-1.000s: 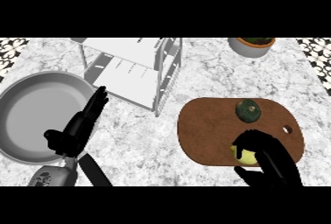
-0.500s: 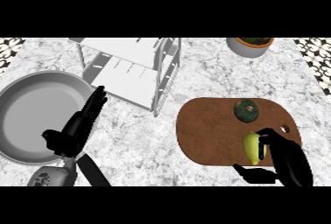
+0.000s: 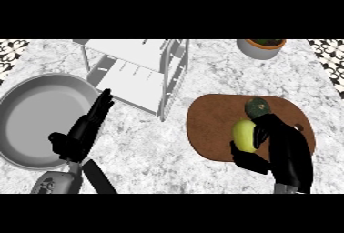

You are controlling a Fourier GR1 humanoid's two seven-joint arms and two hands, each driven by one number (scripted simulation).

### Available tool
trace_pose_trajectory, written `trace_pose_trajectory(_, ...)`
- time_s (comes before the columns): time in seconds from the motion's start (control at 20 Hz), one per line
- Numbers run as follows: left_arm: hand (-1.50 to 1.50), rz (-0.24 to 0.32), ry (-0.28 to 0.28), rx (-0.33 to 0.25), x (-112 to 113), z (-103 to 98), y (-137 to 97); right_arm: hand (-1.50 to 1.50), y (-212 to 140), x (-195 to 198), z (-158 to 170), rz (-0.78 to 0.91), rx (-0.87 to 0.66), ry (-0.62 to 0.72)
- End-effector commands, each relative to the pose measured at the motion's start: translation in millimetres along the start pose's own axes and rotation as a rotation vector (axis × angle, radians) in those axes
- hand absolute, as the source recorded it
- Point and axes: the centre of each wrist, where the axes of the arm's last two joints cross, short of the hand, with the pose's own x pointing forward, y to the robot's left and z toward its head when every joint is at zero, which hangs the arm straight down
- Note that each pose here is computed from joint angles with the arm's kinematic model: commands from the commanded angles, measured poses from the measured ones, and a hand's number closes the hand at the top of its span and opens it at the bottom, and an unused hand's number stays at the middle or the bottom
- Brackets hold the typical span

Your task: Pick the lemon from the cutting board and place it in the tiered basket

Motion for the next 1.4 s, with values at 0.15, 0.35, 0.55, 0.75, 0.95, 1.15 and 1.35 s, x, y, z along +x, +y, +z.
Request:
trace_pose_trajectory(0.15,0.00,0.009,0.045,-0.020,-16.3,10.5,-9.9,1.50,-45.7,91.1,23.3,-0.093,-0.116,-0.131)
trace_pose_trajectory(0.35,0.00,0.023,0.034,-0.023,-10.4,-1.2,-0.8,1.50,-63.8,148.0,-3.5,-0.104,-0.114,-0.111)
trace_pose_trajectory(0.55,0.00,0.015,0.027,-0.039,-20.0,-6.3,-15.6,1.50,-76.4,195.3,-21.5,-0.178,-0.113,-0.128)
trace_pose_trajectory(0.75,0.00,0.023,0.032,-0.033,-4.4,-16.8,-1.0,1.50,-93.8,237.9,-45.4,-0.169,-0.097,-0.102)
trace_pose_trajectory(0.95,0.00,0.028,0.019,-0.061,-1.6,-13.7,-16.5,1.50,-83.3,266.0,-68.2,-0.199,-0.067,-0.069)
trace_pose_trajectory(1.15,0.00,0.011,0.022,-0.056,-9.1,-9.9,-15.5,1.50,-71.6,277.3,-103.3,-0.188,-0.036,-0.076)
trace_pose_trajectory(1.35,0.00,0.014,0.005,-0.067,4.7,-13.7,-15.7,1.50,-53.0,290.4,-119.9,-0.161,0.010,-0.070)
